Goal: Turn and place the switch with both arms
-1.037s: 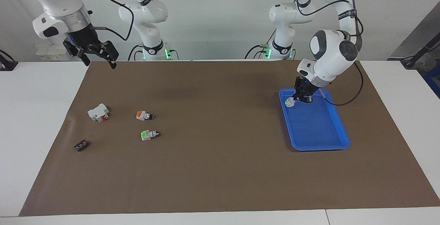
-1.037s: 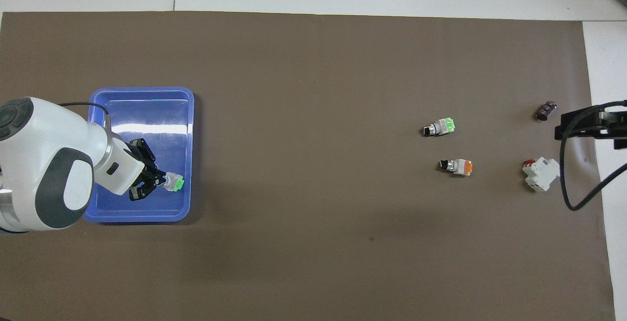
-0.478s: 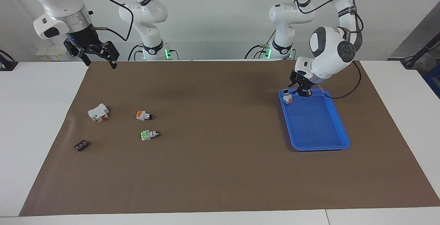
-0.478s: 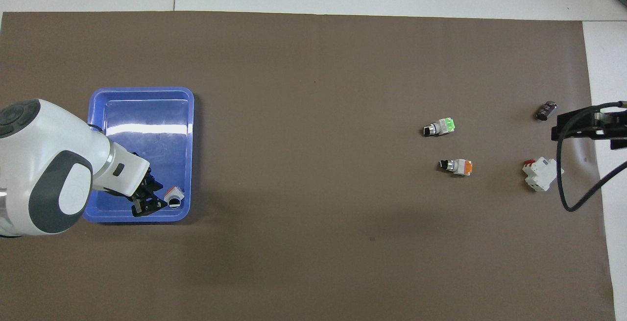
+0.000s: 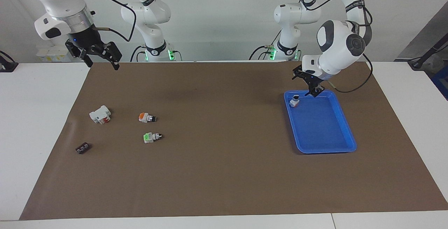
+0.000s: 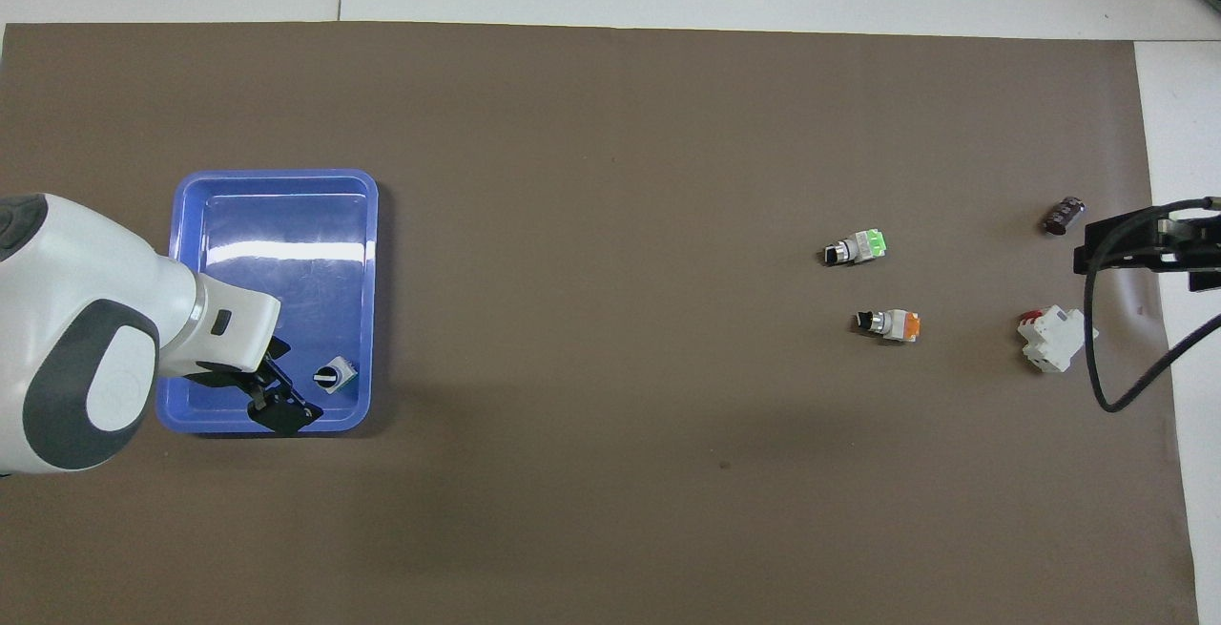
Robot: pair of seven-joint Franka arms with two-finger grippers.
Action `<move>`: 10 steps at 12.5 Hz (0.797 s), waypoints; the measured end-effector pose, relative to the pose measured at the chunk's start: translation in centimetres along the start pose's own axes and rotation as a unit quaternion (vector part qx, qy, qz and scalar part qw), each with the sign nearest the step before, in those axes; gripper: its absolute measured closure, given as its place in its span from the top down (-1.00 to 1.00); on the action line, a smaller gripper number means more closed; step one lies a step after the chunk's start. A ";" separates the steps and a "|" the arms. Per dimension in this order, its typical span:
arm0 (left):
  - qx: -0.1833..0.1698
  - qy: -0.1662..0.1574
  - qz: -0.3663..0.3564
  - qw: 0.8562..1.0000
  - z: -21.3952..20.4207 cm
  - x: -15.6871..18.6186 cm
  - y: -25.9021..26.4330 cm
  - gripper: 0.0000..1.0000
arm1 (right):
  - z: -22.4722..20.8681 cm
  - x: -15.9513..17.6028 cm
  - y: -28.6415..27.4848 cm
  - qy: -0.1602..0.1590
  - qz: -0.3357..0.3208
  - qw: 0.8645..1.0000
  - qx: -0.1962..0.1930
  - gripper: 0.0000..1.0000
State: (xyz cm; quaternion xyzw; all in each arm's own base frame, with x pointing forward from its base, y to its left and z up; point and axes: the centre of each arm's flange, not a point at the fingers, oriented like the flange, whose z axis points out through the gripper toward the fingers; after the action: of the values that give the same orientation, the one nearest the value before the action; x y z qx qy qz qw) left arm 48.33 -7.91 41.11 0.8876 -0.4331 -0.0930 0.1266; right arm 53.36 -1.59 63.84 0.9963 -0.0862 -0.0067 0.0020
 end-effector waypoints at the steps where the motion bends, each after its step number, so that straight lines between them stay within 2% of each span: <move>1: 0.000 0.001 -0.039 0.999 0.0 -0.1 -0.1 1.00 | 0.0 0.0 0.0 0.000 0.000 1.000 0.000 1.00; 3: 0.003 0.002 -0.100 0.995 -0.2 -0.3 -0.4 1.00 | 0.0 0.0 0.0 0.000 0.000 1.000 0.000 1.00; 6: 0.030 0.006 -0.179 0.983 -1.9 -0.6 -1.0 1.00 | 0.0 0.0 0.0 0.000 0.000 1.000 0.000 1.00; 8: 0.048 0.028 -0.250 0.967 -4.5 -0.5 -0.6 1.00 | 0.0 0.0 0.0 0.000 0.000 1.000 0.000 1.00; 10: 0.084 0.056 -0.270 0.958 -8.6 -0.2 -0.1 1.00 | 0.0 0.0 0.0 0.000 0.000 1.000 0.000 1.00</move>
State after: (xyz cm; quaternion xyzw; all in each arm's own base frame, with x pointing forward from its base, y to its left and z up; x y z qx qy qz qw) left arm 50.59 -6.44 49.31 0.9826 -0.1760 -0.0375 0.0457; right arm 53.35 -1.59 63.86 0.9963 -0.0862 -0.0066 0.0020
